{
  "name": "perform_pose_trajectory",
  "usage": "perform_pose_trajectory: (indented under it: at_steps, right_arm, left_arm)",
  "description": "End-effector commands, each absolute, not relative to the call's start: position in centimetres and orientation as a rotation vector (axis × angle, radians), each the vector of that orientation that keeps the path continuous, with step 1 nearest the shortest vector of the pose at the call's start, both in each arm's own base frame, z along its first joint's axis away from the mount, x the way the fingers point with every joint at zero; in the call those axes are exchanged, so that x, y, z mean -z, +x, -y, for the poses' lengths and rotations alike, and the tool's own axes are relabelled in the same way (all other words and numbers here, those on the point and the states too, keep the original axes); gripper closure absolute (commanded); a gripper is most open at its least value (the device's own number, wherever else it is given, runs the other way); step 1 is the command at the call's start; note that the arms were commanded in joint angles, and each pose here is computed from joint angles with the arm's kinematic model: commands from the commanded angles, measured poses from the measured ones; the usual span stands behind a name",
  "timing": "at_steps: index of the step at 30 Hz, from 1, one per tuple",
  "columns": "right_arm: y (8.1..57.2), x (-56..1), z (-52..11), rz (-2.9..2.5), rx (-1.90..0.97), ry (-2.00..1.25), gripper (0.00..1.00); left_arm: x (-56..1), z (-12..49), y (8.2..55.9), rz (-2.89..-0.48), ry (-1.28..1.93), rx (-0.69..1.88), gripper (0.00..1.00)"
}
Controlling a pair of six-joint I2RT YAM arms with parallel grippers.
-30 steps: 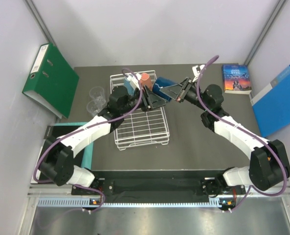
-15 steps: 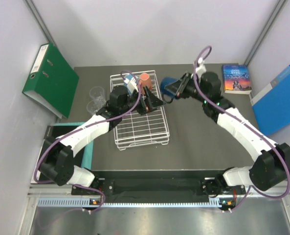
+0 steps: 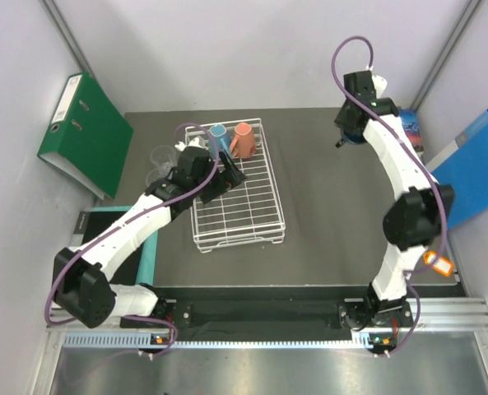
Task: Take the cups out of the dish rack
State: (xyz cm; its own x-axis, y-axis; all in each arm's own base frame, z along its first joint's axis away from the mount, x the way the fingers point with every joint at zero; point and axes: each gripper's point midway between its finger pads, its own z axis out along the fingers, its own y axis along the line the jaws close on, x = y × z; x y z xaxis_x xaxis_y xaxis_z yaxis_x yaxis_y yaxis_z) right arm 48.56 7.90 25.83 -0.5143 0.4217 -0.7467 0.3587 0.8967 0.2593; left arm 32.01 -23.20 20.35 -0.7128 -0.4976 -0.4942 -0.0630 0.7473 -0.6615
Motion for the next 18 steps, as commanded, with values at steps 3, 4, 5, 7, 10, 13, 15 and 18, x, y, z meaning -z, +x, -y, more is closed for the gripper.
perform_pose_trajectory:
  at_steps: [3,4,5,7,10,13,15,18]
  right_arm:
    - [48.8,-21.1,-4.1,-2.326,0.140,0.655,1.00]
    - [48.9,-20.8,-4.3,-2.319,0.123,0.651,1.00]
    - [48.5,-19.1,-4.5,-2.358,0.110,0.639,1.00]
    - [48.9,-18.0,-4.8,-2.367,0.080,0.638,1.00]
    - [49.4,-15.7,-4.4,-2.424,0.040,0.681,1.00]
    - [49.8,-14.6,-4.4,-2.442,0.009,0.696,1.00]
    - [50.1,-13.6,-4.5,-2.464,-0.023,0.705,1.00]
    - [50.5,-12.1,-4.2,-2.502,-0.009,0.724,1.00]
  left_arm:
    - [-21.2,19.4,31.8,-2.254,-0.429,0.579,0.01]
    - [-21.2,19.3,31.7,-2.251,-0.425,0.579,0.01]
    - [-21.5,19.3,31.6,-2.244,-0.423,0.584,0.01]
    - [-21.3,19.2,31.5,-2.244,-0.418,0.585,0.01]
    - [-21.2,19.3,31.6,-2.253,-0.405,0.577,0.01]
    - [-21.3,19.4,31.7,-2.263,-0.386,0.569,0.01]
    - [-20.9,19.3,31.7,-2.272,-0.387,0.559,0.01]
    - [-20.3,19.4,31.8,-2.297,-0.387,0.547,0.01]
